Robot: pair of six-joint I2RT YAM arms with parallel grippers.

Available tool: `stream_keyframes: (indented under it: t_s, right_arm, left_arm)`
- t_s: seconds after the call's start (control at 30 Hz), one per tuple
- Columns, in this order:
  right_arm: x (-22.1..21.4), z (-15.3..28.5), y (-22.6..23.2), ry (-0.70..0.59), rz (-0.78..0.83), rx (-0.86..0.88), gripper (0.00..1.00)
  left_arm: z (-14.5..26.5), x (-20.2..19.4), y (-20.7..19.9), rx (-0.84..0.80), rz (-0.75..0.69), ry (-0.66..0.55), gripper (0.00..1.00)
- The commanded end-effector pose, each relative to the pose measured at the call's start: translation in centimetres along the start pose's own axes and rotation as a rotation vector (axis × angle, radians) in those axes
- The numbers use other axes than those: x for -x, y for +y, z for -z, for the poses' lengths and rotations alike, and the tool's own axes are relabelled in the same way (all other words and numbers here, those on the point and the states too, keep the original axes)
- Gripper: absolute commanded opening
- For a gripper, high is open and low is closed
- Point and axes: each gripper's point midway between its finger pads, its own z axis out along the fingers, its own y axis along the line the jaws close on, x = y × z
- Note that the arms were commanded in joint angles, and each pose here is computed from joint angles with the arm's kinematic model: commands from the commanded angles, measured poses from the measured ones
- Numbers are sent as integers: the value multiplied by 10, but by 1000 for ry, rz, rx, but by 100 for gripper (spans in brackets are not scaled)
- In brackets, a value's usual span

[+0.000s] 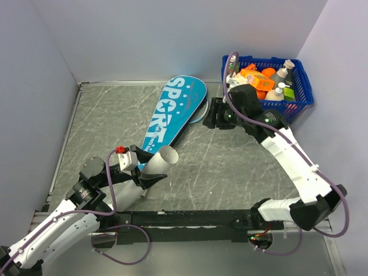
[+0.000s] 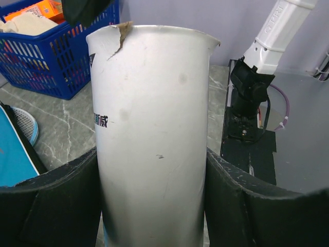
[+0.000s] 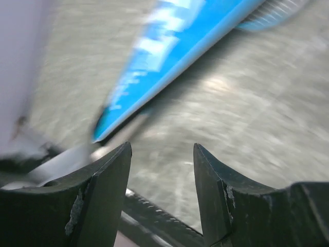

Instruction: Pack up the badminton gear

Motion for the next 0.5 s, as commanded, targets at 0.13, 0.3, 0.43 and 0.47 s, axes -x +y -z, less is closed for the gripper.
stream_keyframes:
  t_s: [0.13, 0.3, 0.43, 0.47]
  right_arm:
    - [-53, -53, -166, 67, -326, -468, 63]
    - [-94, -36, -254, 65, -515, -712, 67]
    - [-108, -15, -291, 27, -612, -809, 69]
    - [-115, -12, -298, 32, -630, -828, 69]
  left_arm:
    - [-1, 17, 4, 23, -29, -39, 1]
    - [-2, 15, 6, 35, -11, -22, 1]
    - [-1, 19, 7, 43, -7, -30, 1]
    - [0, 19, 8, 52, -2, -31, 1]
